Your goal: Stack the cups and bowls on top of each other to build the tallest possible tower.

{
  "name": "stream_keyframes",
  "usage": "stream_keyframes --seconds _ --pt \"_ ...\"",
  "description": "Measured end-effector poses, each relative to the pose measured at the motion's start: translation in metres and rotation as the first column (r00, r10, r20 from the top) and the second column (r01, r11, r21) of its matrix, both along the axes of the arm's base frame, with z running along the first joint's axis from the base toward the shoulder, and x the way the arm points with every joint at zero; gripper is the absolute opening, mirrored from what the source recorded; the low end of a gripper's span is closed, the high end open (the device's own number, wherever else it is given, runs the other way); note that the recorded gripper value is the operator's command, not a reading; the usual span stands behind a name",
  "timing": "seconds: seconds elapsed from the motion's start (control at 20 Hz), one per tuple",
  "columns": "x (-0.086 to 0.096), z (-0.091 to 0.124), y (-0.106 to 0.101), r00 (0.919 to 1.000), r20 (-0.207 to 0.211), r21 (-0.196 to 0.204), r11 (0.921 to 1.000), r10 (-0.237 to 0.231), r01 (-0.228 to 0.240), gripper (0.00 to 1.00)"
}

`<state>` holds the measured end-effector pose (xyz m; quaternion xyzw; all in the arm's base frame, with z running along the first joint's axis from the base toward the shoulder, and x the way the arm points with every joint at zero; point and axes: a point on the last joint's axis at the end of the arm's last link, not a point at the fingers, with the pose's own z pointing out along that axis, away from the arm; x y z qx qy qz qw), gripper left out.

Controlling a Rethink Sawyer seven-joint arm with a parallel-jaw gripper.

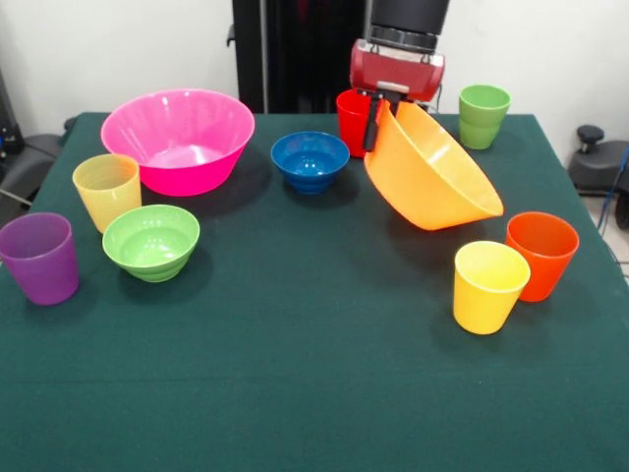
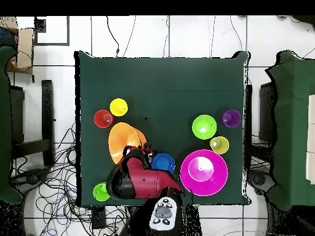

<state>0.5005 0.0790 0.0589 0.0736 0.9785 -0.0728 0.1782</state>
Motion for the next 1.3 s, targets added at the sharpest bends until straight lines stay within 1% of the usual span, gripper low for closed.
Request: stream_keyframes --seconds 0.15,0.2,0.35,0.7,0.85,1.0,1.1,1.15,1.2,1.3 --pt "0.001 0.004 -0.002 1.0000 0.004 -0.016 0.9999 0.003 -0.003 0.00" --pt "0.002 0.007 -0.004 0.9999 0.009 -0.030 0.9995 0.004 -0.004 0.00" --pt "0.005 0.011 -0.008 0.9998 0.019 -0.048 0.9988 0.006 -0.005 0.00" --pt "0.007 0.016 -0.022 0.9995 0.030 -0.075 0.9971 -0.009 0.011 0.00" --pt "0.010 0.018 -0.029 0.9990 0.042 -0.083 0.9964 -0.015 0.019 0.00" --pt "0.014 0.018 -0.039 0.9985 0.051 -0.081 0.9964 -0.021 0.025 0.00" --pt "0.018 0.013 -0.053 0.9983 0.049 -0.065 0.9972 -0.032 0.036 0.00" --pt "0.019 0.012 -0.057 0.9982 0.048 -0.060 0.9974 -0.036 0.038 0.00" --pt "0.021 0.008 -0.066 0.9981 0.045 -0.047 0.9979 -0.042 0.044 0.00" --pt "0.022 0.005 -0.073 0.9980 0.042 -0.037 0.9982 -0.047 0.048 0.00"
